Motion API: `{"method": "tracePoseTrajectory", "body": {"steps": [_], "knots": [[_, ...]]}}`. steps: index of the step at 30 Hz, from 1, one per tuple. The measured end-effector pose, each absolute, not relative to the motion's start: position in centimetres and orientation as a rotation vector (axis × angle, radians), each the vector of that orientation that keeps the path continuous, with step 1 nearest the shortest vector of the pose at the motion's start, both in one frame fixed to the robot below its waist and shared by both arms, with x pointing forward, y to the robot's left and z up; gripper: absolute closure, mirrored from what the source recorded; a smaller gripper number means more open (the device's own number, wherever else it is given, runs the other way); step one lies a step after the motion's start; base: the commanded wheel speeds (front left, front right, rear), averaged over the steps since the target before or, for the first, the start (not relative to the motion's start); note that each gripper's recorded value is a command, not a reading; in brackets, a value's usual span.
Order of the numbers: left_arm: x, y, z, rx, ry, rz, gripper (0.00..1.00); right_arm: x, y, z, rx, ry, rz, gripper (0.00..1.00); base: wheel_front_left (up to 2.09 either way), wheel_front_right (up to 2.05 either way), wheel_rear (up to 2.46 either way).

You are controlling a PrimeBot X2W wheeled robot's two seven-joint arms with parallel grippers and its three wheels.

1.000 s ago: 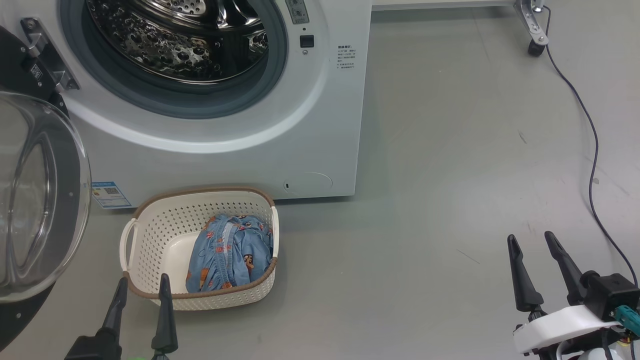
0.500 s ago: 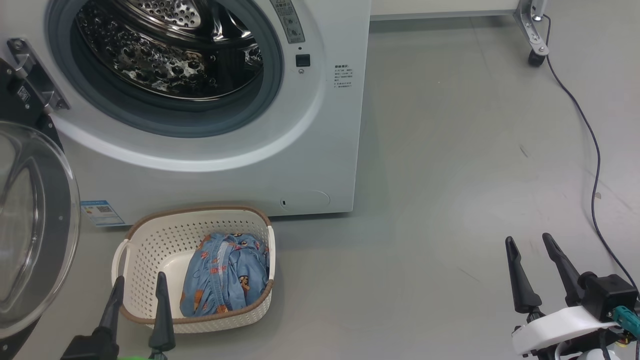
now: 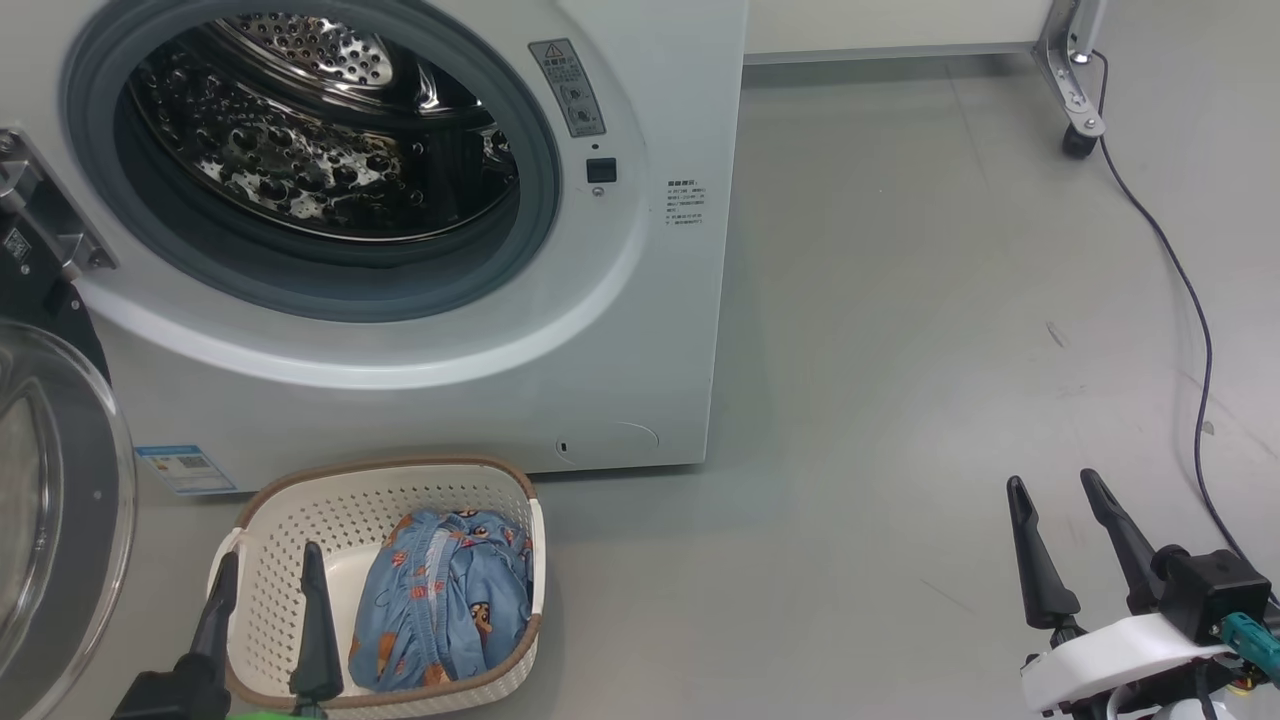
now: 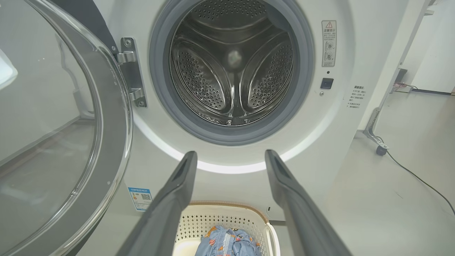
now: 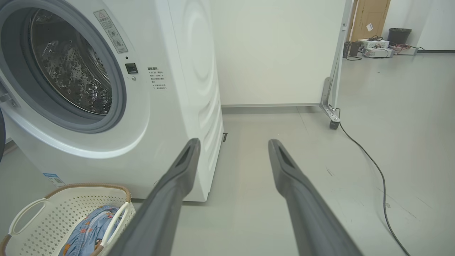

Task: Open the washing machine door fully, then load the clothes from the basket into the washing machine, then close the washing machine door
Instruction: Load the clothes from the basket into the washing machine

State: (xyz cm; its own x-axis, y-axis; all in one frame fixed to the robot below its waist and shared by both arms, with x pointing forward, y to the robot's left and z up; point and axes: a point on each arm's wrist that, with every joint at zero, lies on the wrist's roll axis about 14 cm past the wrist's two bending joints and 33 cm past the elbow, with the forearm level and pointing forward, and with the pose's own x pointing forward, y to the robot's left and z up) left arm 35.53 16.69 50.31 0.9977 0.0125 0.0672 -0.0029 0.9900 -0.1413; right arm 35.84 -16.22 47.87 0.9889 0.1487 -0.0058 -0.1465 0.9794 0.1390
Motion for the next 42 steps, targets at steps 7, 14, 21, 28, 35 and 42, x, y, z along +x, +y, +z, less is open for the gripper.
{"method": "tracePoseTrajectory", "body": {"steps": [7, 14, 21, 28, 35, 42], "knots": [[35.6, 16.7, 50.1, -0.142, -0.062, 0.008, 0.00, 35.9, -16.3, 47.7, 0.142, 0.023, 0.147, 0.00, 0.44, -0.44, 0.00], [35.7, 16.6, 49.8, -0.152, -0.053, 0.007, 0.00, 35.9, -16.2, 47.3, 0.148, 0.033, 0.145, 0.00, 0.15, -0.15, 0.00], [35.8, 16.4, 49.6, -0.153, -0.046, 0.000, 0.00, 35.8, -16.2, 47.0, 0.150, 0.042, 0.145, 0.00, 0.00, 0.00, 0.00], [35.9, 16.1, 49.5, -0.154, -0.042, -0.007, 0.00, 35.8, -16.3, 46.9, 0.152, 0.047, 0.142, 0.00, 0.00, 0.00, 0.00], [36.0, 15.7, 49.1, -0.156, -0.030, -0.017, 0.00, 35.9, -16.3, 46.6, 0.150, 0.056, 0.143, 0.00, 0.00, 0.00, 0.00], [36.4, 14.7, 48.2, -0.171, 0.002, -0.043, 0.00, 36.1, -16.5, 46.0, 0.152, 0.076, 0.138, 0.00, 0.00, 0.00, 0.00]]}}
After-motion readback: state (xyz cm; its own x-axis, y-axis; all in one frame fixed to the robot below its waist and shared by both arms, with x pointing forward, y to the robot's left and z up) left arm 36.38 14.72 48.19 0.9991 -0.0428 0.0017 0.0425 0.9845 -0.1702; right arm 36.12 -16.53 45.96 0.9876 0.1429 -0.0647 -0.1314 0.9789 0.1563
